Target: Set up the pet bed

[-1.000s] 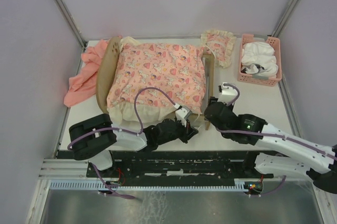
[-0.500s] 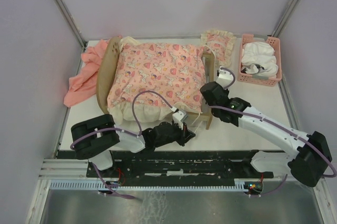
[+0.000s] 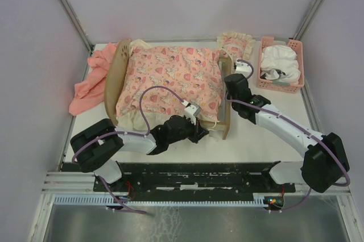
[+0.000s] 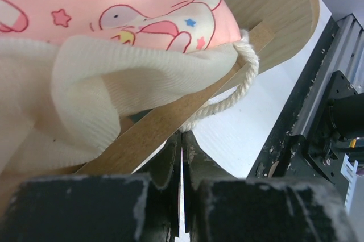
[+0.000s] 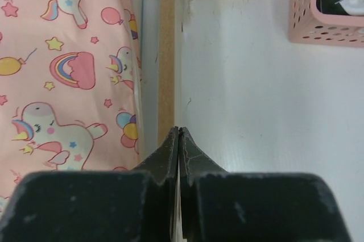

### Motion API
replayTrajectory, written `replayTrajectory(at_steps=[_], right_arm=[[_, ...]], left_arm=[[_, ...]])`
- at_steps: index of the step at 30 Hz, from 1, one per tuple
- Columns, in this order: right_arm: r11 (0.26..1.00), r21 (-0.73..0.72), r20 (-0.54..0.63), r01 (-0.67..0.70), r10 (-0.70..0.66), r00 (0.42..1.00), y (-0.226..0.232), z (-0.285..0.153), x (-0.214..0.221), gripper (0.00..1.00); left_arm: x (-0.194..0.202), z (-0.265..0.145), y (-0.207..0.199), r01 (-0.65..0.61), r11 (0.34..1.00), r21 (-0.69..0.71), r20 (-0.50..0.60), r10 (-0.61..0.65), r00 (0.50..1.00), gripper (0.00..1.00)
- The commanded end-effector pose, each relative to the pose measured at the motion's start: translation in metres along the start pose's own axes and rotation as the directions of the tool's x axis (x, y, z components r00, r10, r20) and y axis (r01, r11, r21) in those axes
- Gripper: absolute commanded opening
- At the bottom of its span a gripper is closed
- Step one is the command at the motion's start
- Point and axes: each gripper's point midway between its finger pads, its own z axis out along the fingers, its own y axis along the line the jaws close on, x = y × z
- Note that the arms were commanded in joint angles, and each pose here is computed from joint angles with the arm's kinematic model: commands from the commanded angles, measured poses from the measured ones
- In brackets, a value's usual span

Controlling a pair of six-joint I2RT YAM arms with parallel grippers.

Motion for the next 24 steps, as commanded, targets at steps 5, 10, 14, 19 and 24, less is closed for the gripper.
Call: replayTrajectory(at_steps=[5, 10, 14, 19, 24], right_arm=[[0.995, -0.071, -0.015, 0.064, -0.065, 0.998, 0.008, 0.028, -0.006, 0.02], [0.993, -0.103, -0.038, 0.05, -0.054, 0.998, 0.024, 0.051, -0.011, 0.02], [0.989, -0.134, -0.047, 0.06, -0.067, 0.997, 0.037, 0.067, -0.017, 0.02], [0.984, -0.12, -0.061, 0.133, -0.141, 0.988, 0.03, 0.077, -0.029, 0.13], [0.958, -0.11, -0.115, 0.265, -0.277, 0.954, -0.001, 0.038, -0.031, 0.42]], left_arm=[[-0.037, 0.014, 0.001, -0.07, 0.997, 0.029, 0.053, 0.069, 0.996, 0.03], [-0.043, 0.021, 0.011, -0.081, 0.997, 0.001, 0.055, 0.081, 0.995, 0.03], [-0.045, 0.029, 0.023, -0.079, 0.997, -0.026, 0.053, 0.081, 0.995, 0.03], [-0.052, 0.038, 0.028, -0.062, 0.998, -0.013, 0.049, 0.063, 0.997, 0.03], [-0.057, 0.029, 0.009, -0.038, 0.998, 0.054, 0.016, 0.038, 0.999, 0.03]])
